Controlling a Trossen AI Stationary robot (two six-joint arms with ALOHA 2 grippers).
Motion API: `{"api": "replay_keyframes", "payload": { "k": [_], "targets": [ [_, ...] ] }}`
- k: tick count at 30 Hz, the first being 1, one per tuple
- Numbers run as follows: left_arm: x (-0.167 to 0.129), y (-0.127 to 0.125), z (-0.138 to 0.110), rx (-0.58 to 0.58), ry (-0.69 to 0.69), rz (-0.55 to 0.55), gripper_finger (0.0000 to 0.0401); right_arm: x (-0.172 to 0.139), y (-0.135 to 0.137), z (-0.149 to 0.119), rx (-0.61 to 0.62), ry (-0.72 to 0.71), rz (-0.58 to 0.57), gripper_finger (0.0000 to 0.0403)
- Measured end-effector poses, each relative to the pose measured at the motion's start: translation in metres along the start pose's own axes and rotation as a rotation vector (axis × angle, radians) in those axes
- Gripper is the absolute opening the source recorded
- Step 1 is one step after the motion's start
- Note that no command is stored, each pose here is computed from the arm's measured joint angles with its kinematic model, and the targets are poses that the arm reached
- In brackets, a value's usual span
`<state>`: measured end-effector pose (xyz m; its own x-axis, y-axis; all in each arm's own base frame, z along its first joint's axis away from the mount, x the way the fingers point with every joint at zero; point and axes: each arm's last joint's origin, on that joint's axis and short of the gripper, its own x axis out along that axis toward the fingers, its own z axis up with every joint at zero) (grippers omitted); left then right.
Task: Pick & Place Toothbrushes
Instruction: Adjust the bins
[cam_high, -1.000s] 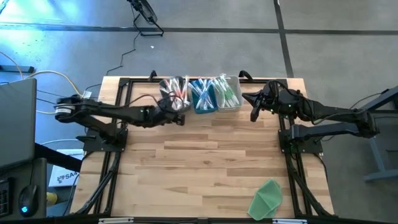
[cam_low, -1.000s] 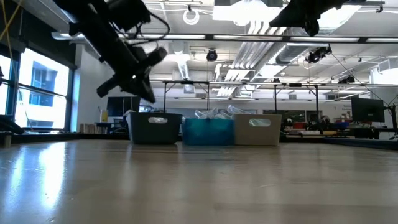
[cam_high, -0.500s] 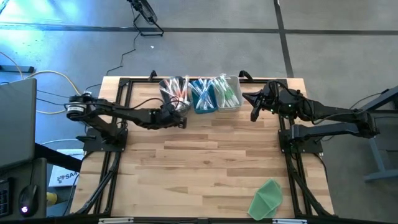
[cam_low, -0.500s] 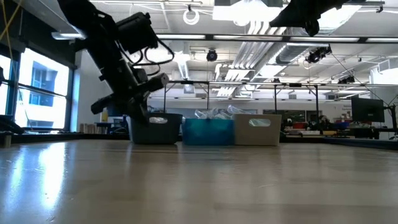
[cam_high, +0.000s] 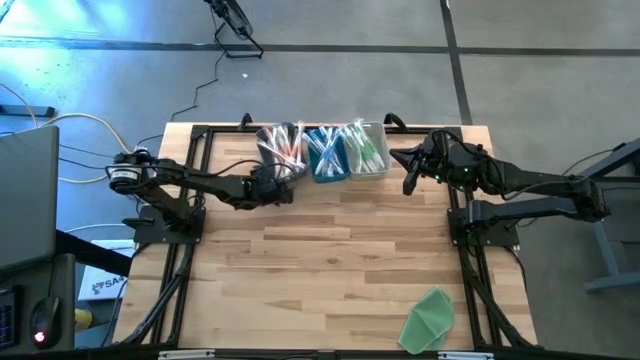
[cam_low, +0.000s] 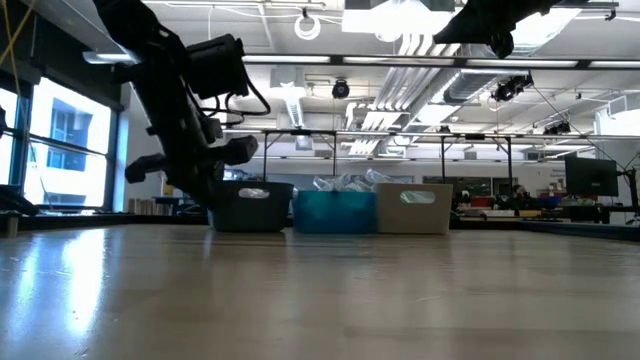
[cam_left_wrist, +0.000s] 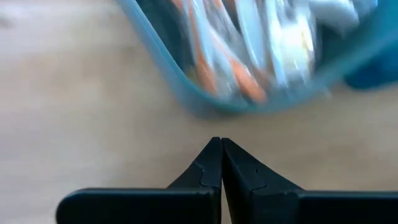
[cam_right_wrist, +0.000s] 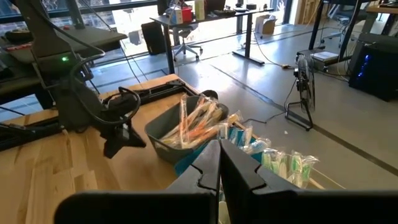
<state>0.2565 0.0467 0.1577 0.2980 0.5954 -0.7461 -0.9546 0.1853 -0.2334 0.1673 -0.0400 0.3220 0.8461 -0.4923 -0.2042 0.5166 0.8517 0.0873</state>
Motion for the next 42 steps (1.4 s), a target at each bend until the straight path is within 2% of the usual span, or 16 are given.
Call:
{"api": "replay_keyframes", "payload": {
  "k": [5, 8, 10, 18, 26, 31, 42],
  "targets": [
    [-0.002, -0.009, -0.004, -0.008, 0.146, -0.13, 0.0, 0.0, 0.0, 0.0, -0.002, 0.001, -0.001, 0.0003],
    [-0.004, -0.022, 0.001, -0.01, 0.1, -0.266, 0.0, 0.0, -0.001, 0.0, -0.002, 0.001, -0.008, 0.0003],
    [-0.004, -0.028, 0.005, -0.001, 0.044, -0.309, 0.0, 0.001, -0.002, 0.0, -0.001, 0.002, -0.013, 0.0003],
    [0.011, -0.016, 0.001, 0.013, 0.01, -0.142, 0.0, 0.001, -0.003, 0.0, -0.002, 0.005, -0.013, 0.0003],
    [0.012, -0.011, 0.002, 0.022, -0.083, -0.049, 0.0, 0.001, -0.003, 0.0, -0.002, 0.005, -0.013, 0.0003],
    [0.012, -0.003, -0.001, 0.019, -0.082, 0.022, 0.0, 0.001, -0.003, 0.0, -0.003, 0.005, -0.014, 0.0003],
    [0.012, 0.001, -0.001, 0.027, -0.092, 0.064, 0.0, 0.001, -0.003, 0.0, -0.004, 0.007, -0.019, 0.0003]
  ]
}}
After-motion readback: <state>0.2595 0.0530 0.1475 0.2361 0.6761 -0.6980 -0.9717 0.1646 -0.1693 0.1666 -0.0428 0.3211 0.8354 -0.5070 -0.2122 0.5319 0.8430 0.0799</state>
